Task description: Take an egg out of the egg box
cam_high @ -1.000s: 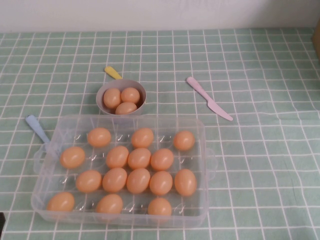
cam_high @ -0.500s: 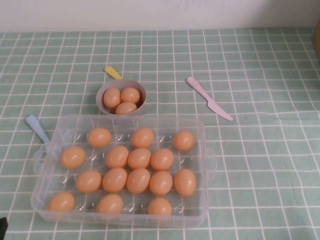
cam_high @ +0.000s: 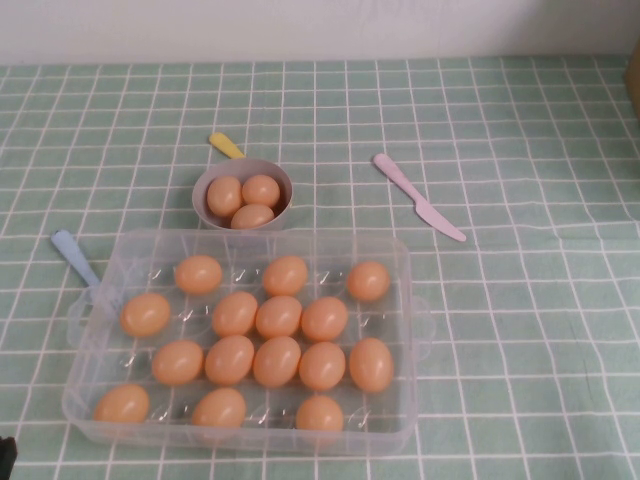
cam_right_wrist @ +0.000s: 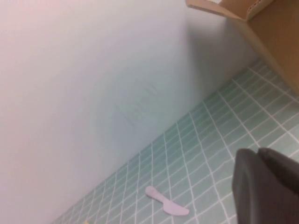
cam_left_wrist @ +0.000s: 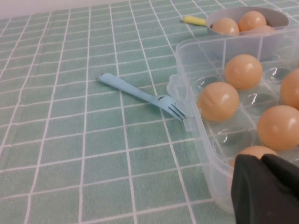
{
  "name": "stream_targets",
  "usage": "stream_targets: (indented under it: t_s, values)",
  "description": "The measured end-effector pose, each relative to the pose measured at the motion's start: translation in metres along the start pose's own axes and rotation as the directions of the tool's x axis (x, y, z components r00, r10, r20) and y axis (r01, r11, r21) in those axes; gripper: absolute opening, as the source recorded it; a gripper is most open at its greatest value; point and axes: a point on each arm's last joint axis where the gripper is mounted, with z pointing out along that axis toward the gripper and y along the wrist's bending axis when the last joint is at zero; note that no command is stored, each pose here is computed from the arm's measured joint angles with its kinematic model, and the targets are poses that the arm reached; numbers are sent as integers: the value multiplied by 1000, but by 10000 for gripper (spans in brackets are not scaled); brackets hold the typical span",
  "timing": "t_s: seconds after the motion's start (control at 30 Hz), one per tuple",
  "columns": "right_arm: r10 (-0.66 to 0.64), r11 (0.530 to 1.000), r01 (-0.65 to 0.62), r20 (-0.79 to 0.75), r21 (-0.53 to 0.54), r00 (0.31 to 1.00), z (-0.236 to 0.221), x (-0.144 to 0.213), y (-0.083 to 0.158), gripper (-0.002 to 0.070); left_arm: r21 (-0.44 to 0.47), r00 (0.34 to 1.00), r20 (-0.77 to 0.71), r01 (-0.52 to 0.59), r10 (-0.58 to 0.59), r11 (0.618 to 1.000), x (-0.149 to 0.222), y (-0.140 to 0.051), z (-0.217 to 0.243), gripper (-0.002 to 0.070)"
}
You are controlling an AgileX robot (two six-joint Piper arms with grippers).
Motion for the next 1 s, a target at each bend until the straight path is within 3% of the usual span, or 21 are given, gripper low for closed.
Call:
stream_targets:
  t_s: [0.1, 0.23, 0.4, 0.5, 0.7, 1.0]
  values:
    - [-3, 1000, 3, -36, -14, 999, 0, 2, 3, -17, 9, 999, -34, 0, 1, 1000, 3, -1, 0, -5]
    - [-61, 995, 52, -115, -83, 992, -1, -8, 26, -17, 12, 999, -45, 0, 1, 1000, 4, -1, 0, -5]
    - [-170, 982, 133, -332, -130, 928, 13, -19, 58, -17, 12, 999, -45, 0, 1, 1000, 4, -1, 0, -5]
    - [-245, 969, 198, -485, -146, 839, 27, -23, 72, -17, 12, 999, -45, 0, 1, 1000, 4, -1, 0, -5]
    - [-309, 944, 286, -744, -164, 592, 66, -30, 89, -17, 12, 999, -45, 0, 1, 1000, 4, -1, 0, -5]
    - [-329, 922, 314, -886, -227, 328, 132, -27, 113, -17, 12, 999, -45, 0, 1, 1000, 4, -1, 0, -5]
